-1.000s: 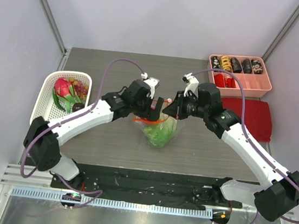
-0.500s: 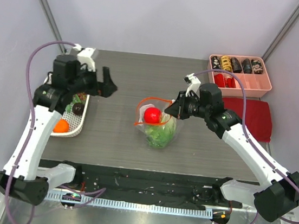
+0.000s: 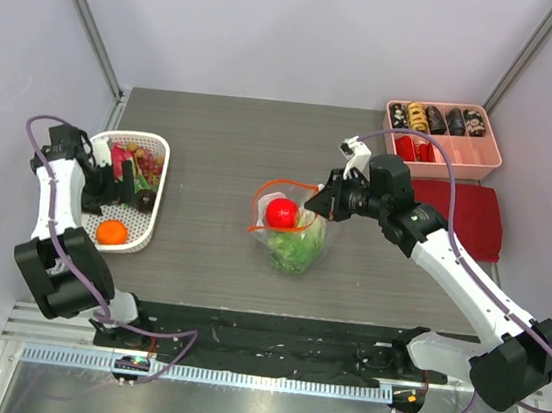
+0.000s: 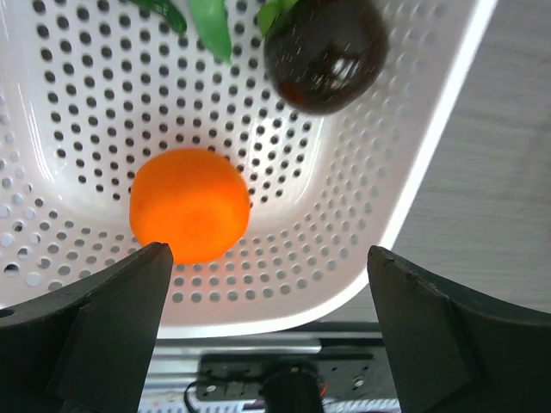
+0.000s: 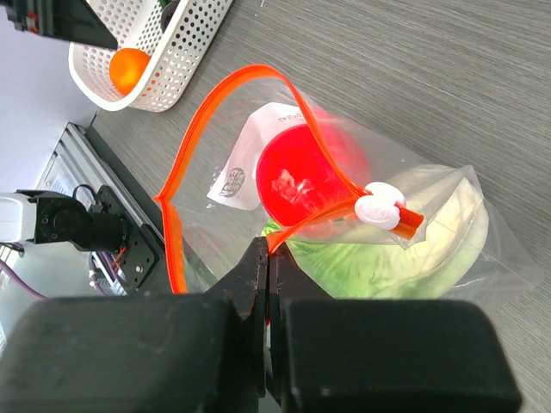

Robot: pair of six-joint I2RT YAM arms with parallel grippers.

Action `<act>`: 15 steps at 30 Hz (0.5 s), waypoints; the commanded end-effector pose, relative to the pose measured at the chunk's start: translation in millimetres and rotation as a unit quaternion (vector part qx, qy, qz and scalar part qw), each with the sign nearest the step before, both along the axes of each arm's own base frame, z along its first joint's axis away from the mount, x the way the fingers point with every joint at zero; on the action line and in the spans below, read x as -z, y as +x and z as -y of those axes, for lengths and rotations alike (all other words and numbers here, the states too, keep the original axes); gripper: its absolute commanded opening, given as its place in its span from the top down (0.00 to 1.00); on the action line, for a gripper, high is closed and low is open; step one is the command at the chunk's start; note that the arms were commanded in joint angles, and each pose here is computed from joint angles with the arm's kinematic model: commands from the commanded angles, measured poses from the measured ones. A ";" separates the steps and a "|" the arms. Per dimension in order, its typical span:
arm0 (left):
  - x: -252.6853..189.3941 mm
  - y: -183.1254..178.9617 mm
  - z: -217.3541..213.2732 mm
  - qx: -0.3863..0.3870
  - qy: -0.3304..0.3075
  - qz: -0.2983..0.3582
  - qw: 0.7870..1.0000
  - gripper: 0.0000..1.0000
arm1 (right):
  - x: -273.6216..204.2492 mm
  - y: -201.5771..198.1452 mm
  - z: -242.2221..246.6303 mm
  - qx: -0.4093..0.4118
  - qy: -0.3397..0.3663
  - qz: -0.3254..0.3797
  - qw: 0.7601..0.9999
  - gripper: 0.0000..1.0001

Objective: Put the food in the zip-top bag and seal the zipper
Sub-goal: Pick up the fake fruit from the bin.

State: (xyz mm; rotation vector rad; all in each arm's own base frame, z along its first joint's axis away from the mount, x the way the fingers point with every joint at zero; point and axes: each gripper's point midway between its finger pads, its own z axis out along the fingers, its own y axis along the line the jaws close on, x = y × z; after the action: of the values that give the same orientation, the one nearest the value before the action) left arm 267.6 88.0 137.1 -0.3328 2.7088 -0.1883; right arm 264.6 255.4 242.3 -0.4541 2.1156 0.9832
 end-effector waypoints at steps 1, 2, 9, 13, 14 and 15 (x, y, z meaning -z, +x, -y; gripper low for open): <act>15.7 -14.9 -15.4 0.044 0.056 -0.032 0.997 0.00 | -21.3 -1.9 0.2 -0.010 0.019 0.043 0.999 0.99; 20.4 -12.2 -20.8 0.043 0.067 -0.036 0.996 0.00 | -19.5 -2.0 0.3 -0.010 0.018 0.043 0.999 0.99; 55.6 -13.1 -55.0 0.026 0.142 -0.074 0.987 0.00 | -21.8 -1.5 -0.7 -0.013 0.018 0.046 0.999 0.99; 71.8 -16.5 -68.4 0.021 0.169 -0.102 0.980 0.00 | -19.8 -1.2 -1.6 -0.015 0.017 0.043 0.999 0.99; 77.1 -15.8 -68.8 0.025 0.169 -0.106 0.980 0.00 | -20.3 -1.4 -1.5 -0.015 0.017 0.043 0.999 0.99; 78.7 -14.4 -68.8 0.028 0.168 -0.105 0.980 0.00 | -20.0 -0.8 -1.6 -0.014 0.017 0.043 0.999 0.99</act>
State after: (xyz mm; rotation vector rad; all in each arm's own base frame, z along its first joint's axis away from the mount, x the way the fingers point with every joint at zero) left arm 241.5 136.2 62.5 -0.2264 2.9268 0.1714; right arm 261.7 254.0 240.0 -0.4676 2.1136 0.9804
